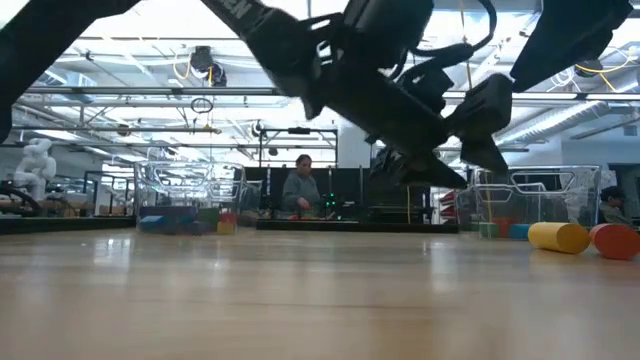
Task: Sort blocks by size
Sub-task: Put the yellow cylindrical block into the bottom transparent bin
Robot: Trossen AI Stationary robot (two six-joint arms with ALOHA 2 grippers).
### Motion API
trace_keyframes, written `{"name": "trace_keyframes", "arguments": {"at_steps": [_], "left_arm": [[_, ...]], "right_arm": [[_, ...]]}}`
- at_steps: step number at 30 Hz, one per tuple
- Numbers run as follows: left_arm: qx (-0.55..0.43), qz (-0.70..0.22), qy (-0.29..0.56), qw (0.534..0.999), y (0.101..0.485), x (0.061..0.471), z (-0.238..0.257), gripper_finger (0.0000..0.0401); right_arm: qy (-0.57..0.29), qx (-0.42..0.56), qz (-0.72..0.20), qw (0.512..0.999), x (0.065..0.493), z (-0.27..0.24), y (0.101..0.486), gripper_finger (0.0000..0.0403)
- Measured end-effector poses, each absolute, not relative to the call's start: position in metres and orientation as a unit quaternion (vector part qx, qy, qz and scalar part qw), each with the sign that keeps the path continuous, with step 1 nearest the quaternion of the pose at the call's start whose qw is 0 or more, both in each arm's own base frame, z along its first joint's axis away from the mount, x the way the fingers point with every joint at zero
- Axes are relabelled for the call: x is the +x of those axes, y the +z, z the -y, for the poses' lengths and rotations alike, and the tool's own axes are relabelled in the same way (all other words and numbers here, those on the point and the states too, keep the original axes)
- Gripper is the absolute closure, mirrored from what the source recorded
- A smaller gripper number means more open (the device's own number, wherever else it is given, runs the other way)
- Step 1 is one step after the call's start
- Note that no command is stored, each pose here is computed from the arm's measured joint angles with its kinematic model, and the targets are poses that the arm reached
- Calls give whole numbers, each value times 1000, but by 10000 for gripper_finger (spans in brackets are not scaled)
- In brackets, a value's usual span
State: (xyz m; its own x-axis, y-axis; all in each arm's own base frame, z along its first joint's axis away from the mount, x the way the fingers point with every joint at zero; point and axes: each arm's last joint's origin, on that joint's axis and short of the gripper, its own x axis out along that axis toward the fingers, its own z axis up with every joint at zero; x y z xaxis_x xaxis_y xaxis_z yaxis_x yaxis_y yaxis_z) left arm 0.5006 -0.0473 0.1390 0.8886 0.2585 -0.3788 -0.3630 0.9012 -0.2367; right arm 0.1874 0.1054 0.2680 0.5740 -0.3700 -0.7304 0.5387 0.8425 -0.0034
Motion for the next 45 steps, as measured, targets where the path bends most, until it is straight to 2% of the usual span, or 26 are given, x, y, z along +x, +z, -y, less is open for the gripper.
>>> {"name": "trace_keyframes", "arguments": {"at_steps": [8,14,18,22,26,29,36,45], "left_arm": [[-211,-128,242,938,145,512,31,143],[-219,-158,197,942,119,527,38,143],[-208,-184,190,942,117,527,38,143],[-167,-261,195,930,127,516,35,143],[-112,-295,220,923,147,504,45,143],[-56,-319,234,917,158,495,54,143],[-7,-348,259,901,178,469,60,143],[-20,-350,291,890,159,421,56,143]], "right_arm": [[-261,122,-381,879,187,-106,268,193],[-263,160,-412,858,184,-105,265,193],[-320,161,-446,820,176,-95,260,193],[-403,169,-492,753,166,-78,247,193],[-439,191,-502,721,166,-64,229,193],[-430,222,-506,714,172,-56,211,193],[-408,282,-489,717,184,-37,181,193],[-407,348,-486,690,186,-23,169,193]]}}
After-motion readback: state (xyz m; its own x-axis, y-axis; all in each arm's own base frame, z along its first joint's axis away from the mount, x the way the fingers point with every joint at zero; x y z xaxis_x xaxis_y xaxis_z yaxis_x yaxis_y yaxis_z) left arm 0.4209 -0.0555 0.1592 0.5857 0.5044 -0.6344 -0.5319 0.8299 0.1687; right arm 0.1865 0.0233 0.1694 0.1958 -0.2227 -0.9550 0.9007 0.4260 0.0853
